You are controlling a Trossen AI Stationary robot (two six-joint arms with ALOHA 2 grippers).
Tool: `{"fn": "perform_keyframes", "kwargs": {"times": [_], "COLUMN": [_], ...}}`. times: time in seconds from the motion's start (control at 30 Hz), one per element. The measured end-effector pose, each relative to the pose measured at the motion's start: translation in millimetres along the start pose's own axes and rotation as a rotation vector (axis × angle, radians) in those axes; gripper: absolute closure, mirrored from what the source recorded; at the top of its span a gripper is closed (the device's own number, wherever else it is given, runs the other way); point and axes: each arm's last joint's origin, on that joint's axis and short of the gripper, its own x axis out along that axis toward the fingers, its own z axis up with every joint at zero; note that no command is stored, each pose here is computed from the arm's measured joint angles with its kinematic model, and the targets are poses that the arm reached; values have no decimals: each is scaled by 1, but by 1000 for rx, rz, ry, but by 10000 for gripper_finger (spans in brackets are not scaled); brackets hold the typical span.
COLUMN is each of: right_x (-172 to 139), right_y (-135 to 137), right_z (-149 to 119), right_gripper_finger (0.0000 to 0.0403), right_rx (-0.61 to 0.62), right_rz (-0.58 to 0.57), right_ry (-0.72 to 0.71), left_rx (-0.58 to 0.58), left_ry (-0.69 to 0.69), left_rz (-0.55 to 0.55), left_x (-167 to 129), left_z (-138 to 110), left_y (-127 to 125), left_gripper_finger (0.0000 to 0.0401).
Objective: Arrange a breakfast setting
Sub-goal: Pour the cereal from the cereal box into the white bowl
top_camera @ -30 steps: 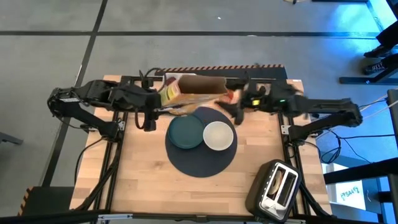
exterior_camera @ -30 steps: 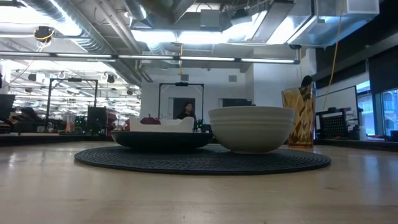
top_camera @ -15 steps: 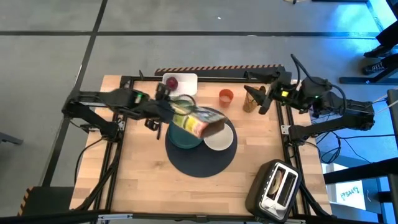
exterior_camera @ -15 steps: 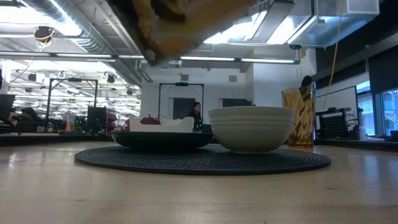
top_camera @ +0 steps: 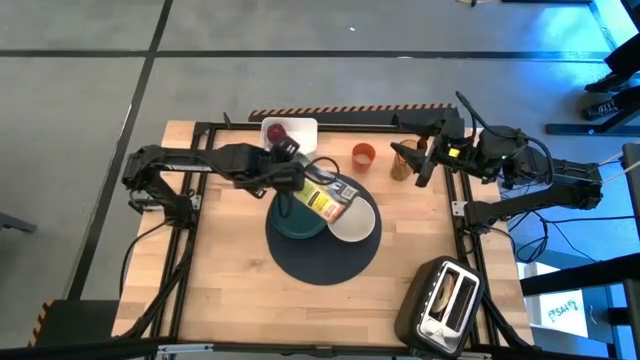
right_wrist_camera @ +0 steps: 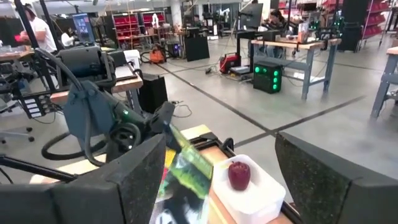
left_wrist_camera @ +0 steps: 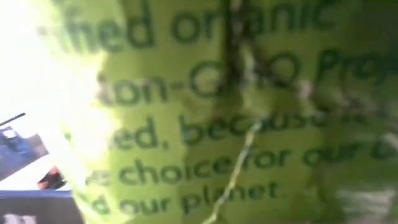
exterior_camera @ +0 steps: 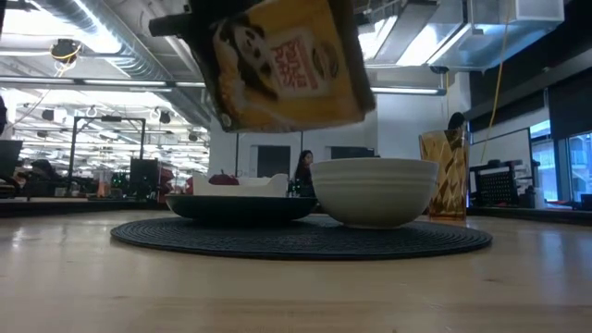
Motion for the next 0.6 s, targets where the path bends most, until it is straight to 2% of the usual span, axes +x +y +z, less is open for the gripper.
{"fn": "perform_keyframes", "kwargs": {"times": [0.27, 0.6], "right_x": [0, 0], "right_y": [0, 0], "right_z": [-2, -2], "right_gripper_finger": [114, 114], "right_rx": [-7, -6], "right_rz": [-3, -3], "right_ry": [17, 16], "left_rx": [197, 273], "left_ry": [29, 14], "left_rz": [65, 146], "left_x": [0, -1], "left_z": [1, 8], "left_y": [4, 12], "left_gripper_finger": [209, 210]}}
